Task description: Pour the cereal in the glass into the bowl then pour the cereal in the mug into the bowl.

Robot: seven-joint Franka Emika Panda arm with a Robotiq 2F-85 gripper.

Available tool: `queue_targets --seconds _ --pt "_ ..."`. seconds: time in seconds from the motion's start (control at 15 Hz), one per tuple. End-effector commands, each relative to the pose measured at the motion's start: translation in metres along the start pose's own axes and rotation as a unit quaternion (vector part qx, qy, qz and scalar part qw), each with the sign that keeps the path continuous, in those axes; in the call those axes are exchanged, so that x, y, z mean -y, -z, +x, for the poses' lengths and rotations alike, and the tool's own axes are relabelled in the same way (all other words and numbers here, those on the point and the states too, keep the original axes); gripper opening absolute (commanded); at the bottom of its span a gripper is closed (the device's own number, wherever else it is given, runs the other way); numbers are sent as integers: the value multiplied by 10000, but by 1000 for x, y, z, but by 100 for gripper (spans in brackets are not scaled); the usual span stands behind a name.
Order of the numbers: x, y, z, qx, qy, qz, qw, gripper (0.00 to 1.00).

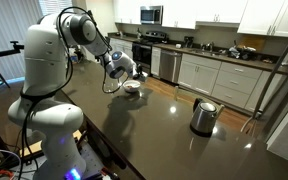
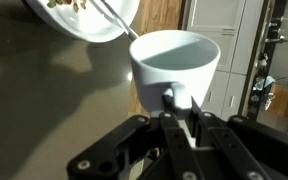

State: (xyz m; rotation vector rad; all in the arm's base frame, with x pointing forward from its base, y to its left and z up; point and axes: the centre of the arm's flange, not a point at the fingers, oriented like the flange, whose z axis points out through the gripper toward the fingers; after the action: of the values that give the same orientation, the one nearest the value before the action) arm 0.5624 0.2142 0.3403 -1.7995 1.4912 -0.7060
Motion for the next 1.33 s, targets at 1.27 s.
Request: queue_targets --seconds 1.27 --pt "-11 -20 112 330 -2060 -227 9777 16"
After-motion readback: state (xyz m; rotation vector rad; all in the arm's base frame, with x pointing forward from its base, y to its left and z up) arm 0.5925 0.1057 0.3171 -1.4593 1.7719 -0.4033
